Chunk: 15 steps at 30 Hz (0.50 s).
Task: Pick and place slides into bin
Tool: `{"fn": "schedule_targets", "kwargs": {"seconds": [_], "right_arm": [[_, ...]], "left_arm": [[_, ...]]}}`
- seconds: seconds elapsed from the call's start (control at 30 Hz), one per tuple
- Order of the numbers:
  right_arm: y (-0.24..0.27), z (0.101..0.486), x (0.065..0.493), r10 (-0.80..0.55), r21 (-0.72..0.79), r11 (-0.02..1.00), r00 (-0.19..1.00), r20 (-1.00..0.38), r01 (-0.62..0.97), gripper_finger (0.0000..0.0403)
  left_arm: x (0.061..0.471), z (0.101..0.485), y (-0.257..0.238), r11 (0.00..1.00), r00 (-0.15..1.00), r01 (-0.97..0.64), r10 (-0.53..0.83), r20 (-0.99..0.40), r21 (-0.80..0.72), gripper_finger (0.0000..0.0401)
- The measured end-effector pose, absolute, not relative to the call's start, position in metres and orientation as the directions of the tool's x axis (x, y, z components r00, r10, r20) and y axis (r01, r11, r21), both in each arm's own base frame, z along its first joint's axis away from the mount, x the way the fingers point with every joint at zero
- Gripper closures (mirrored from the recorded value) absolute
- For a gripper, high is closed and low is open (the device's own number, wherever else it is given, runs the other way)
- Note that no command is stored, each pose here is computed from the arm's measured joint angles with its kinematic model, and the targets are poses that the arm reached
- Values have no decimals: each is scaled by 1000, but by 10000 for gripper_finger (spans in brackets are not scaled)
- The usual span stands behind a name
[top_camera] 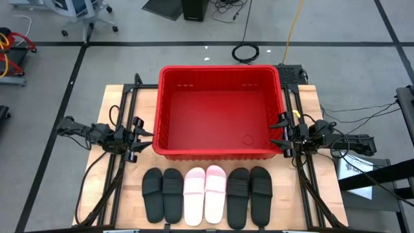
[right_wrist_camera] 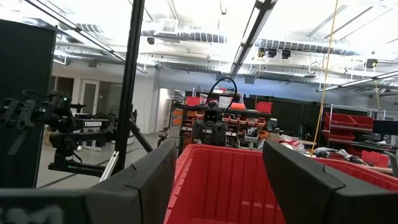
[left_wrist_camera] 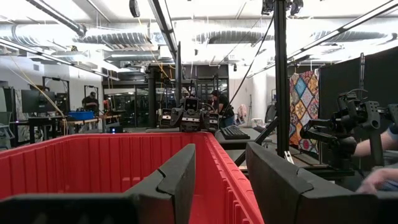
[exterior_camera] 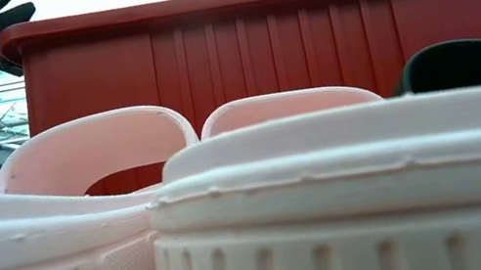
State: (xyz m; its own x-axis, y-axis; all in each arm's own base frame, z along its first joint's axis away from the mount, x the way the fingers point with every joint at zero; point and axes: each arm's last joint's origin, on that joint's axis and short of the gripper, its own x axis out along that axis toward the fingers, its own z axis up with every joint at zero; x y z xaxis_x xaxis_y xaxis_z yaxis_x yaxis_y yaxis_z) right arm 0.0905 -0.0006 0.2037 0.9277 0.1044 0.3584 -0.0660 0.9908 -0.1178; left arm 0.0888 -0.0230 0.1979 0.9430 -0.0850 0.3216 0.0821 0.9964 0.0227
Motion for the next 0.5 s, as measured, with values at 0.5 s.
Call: {"fn": "schedule_targets", "kwargs": {"seconds": [0.5], "right_arm": [[-1,204,90,104,-118,991,928,359,-66,171]], "left_arm": [[89,198,-23,996,943,82,-85,322,23,254]]}}
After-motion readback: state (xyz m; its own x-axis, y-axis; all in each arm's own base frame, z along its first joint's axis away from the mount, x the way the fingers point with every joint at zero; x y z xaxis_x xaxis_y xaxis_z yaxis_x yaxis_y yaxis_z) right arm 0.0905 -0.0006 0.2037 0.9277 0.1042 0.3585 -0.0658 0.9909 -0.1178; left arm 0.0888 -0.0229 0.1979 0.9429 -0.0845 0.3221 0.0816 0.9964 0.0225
